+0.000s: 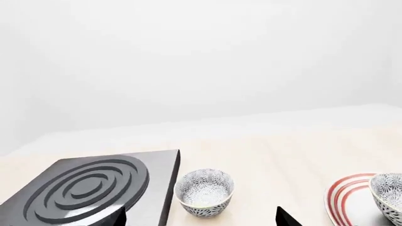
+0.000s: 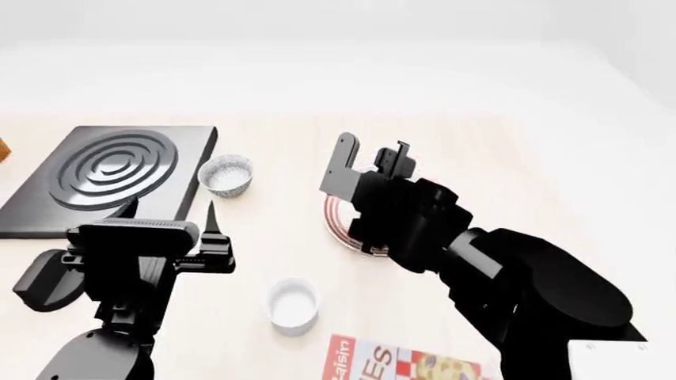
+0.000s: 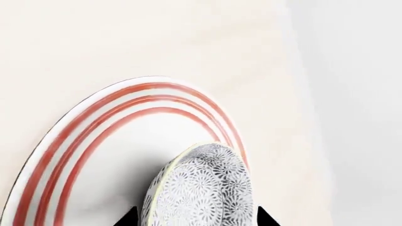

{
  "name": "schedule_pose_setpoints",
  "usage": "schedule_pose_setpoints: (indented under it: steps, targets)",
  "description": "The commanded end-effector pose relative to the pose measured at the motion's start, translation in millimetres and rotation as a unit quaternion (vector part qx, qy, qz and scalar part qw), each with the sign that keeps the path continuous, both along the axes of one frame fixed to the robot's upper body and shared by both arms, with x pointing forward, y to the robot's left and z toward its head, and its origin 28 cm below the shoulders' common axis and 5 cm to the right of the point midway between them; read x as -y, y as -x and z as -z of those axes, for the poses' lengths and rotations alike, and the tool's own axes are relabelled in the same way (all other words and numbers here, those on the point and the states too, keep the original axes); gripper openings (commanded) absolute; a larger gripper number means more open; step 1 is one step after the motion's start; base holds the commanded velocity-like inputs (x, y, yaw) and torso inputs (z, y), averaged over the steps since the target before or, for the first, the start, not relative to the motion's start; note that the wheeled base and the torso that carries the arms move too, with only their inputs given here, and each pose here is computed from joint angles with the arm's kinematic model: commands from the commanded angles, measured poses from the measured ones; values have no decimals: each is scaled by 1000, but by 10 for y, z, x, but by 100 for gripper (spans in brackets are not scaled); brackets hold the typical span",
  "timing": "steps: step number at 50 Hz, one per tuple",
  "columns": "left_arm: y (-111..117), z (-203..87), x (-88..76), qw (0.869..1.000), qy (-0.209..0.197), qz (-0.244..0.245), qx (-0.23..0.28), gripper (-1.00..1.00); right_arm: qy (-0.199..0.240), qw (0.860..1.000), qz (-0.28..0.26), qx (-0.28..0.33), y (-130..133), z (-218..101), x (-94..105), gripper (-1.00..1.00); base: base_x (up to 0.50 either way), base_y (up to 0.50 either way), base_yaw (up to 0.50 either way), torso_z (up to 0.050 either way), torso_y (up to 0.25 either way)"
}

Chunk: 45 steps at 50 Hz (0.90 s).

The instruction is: Pick the akita bowl next to the cookies box and place it on the plate.

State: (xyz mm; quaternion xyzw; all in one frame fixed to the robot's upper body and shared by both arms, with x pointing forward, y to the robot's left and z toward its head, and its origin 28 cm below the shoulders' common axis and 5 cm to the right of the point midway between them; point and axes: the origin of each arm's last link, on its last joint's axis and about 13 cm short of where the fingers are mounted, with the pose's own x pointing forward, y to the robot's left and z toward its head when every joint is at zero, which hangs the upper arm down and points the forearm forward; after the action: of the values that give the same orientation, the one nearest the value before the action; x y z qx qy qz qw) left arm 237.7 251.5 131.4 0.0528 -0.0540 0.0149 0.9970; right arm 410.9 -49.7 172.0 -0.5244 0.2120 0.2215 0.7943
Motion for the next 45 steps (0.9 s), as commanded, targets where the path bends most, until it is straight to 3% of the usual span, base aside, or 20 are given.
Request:
schedule_pose_setpoints:
  steps: [1, 19, 24, 29, 37, 40, 43, 45]
  targets:
    - [5, -2, -1, 1000, 3, 6, -1, 100, 0, 1000, 1, 1, -5, -23, 0, 100, 0, 0, 0, 0, 250]
    - [9, -10, 0, 1000, 0, 9, -2, 100, -23, 1000, 2, 11, -54, -218, 5, 100, 0, 0, 0, 0, 250]
    - [0, -10, 0, 1000, 6, 0, 1, 100, -111, 991, -24, -71, -65, -394, -47, 100, 0, 0, 0, 0, 137]
    - [0, -16, -4, 1000, 2, -4, 3, 100, -192, 978, -35, -80, -110, -685, -38, 100, 0, 0, 0, 0, 0]
    - [2, -18, -6, 1000, 4, -5, 5, 100, -282, 957, -40, -57, -163, -1072, 48, 100, 0, 0, 0, 0, 0]
    - [12, -11, -16, 1000, 4, -8, 5, 100, -342, 936, -41, -66, -170, -1242, 131, 100, 0, 0, 0, 0, 0]
    - [19, -23, -19, 1000, 5, -8, 7, 100, -363, 929, -43, -51, -140, -1257, 223, 100, 0, 0, 0, 0, 0]
    - [26, -41, -28, 1000, 7, -10, 12, 100, -383, 924, 8, 0, -111, -1266, 334, 100, 0, 0, 0, 0, 0]
